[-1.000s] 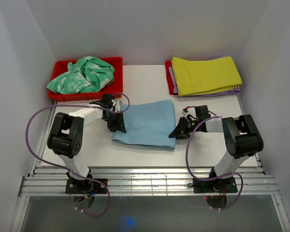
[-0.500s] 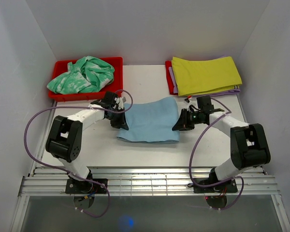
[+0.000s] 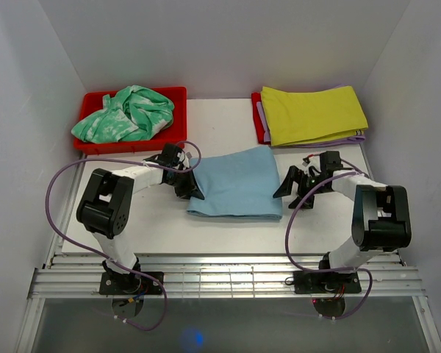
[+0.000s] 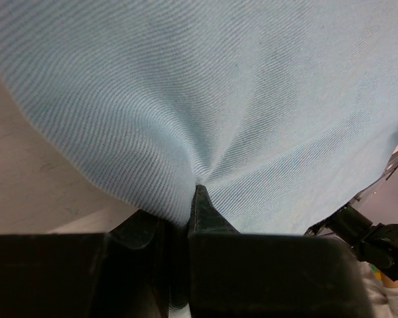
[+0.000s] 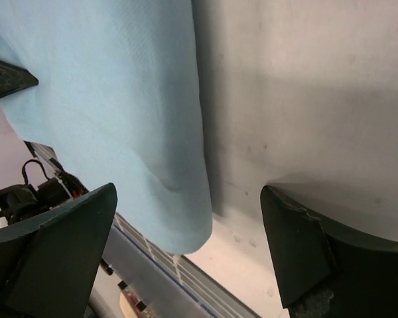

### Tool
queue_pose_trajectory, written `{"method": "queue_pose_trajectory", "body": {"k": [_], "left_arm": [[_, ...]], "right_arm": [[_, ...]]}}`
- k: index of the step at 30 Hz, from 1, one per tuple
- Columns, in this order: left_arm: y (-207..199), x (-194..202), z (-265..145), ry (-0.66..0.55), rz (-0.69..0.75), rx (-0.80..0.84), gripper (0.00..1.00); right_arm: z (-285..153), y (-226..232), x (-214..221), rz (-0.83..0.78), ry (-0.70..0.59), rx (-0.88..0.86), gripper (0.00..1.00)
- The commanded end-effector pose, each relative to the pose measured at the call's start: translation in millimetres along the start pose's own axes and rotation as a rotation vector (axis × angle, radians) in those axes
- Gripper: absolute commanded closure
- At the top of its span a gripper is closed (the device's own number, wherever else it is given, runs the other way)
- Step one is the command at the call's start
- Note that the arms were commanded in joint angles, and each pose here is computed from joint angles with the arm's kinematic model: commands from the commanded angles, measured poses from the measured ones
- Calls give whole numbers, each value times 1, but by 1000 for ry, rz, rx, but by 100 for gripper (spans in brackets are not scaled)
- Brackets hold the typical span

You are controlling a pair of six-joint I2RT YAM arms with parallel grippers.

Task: Fold and stack the trousers
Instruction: Neatly place the folded trousers to the corner

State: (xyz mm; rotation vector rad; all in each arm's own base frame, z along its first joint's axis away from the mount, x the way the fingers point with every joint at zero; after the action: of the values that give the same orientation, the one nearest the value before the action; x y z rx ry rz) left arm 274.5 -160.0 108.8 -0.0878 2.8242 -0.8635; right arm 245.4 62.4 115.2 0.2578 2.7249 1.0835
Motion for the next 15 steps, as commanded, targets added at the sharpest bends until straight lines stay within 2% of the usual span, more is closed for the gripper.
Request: {"method": "queue_pose_trajectory", "body": {"k": [1, 5, 8, 11, 15], "left_arm": [[5, 5, 10, 15, -74, -43, 100], [2, 4, 11, 17, -93, -26, 100], [2, 4, 12, 23, -97, -24, 100], [3, 6, 12, 26, -104, -26, 100], [2, 7, 11, 24, -103, -27, 100]], "right_arm": [[-9, 1, 28, 111, 66, 8, 6], [-12, -3, 47, 196, 71, 50, 6], [-6, -8, 51, 195, 45, 54, 7], [2, -12, 44, 172, 4, 48, 14], [11, -7, 43, 154, -9, 34, 35]]}}
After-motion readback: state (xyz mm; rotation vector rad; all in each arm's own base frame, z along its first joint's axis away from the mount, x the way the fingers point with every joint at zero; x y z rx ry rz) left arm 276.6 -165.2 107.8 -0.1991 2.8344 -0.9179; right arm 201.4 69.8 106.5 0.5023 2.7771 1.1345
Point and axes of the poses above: each gripper's point midway between its finger pads, its own z axis out along the fingers, its own y axis along the line the jaws close on, x = y × z, the point moved 10 cm from there along -z, back along the fingers, and after that the axes turned 3 degrees about z, right-handed, at the moved point
